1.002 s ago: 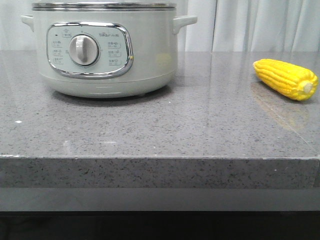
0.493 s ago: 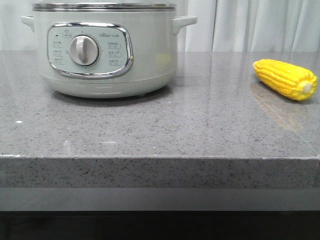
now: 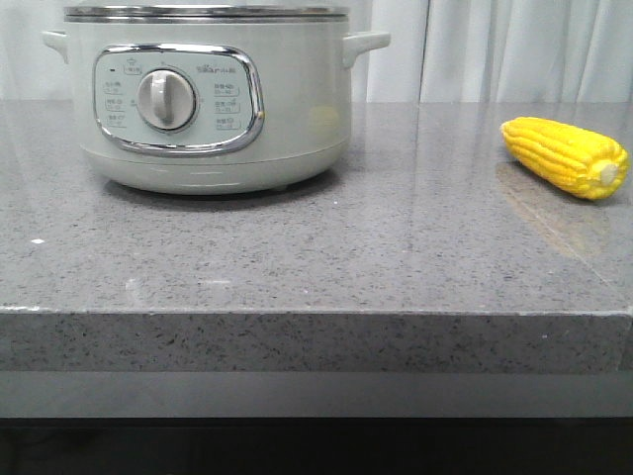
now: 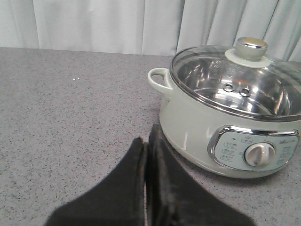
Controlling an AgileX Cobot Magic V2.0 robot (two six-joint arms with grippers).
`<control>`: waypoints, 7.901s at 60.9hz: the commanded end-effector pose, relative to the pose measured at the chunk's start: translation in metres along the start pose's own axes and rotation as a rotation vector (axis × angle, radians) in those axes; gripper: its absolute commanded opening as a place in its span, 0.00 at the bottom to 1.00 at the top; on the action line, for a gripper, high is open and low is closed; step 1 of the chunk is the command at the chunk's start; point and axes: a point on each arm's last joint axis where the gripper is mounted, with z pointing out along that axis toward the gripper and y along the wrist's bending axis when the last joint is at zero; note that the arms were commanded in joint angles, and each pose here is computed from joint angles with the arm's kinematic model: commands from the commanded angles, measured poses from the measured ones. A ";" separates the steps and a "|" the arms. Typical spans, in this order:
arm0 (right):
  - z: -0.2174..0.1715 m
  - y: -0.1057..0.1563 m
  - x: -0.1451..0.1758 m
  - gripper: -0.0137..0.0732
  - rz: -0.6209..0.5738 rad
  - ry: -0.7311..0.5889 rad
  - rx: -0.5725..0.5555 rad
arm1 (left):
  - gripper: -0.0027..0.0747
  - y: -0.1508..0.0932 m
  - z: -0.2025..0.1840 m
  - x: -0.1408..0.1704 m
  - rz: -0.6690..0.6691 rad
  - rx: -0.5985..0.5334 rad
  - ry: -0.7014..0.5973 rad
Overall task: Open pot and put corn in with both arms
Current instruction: 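Grasp the silver knob of the glass lid with the left gripper, then lift the glass lid off the pot with the left gripper, then lower the right gripper onto the yellow corn cob and grasp it, then lift the corn with the right gripper and carry it over the pot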
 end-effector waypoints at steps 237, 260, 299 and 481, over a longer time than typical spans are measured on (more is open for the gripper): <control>0.001 0.001 -0.015 0.82 -0.009 -0.062 0.000 | 0.31 -0.116 0.156 -0.209 0.088 0.372 -0.205; 0.001 0.001 -0.015 0.82 -0.009 -0.062 -0.001 | 0.31 -0.083 0.063 -0.178 0.090 0.374 -0.203; 0.030 0.011 -0.031 0.88 -0.061 0.098 -0.042 | 0.31 -0.037 -0.037 -0.076 0.084 0.380 -0.217; 0.160 0.104 -0.171 0.48 -0.193 0.308 -0.269 | 0.25 -0.038 -0.026 -0.056 0.091 0.374 -0.155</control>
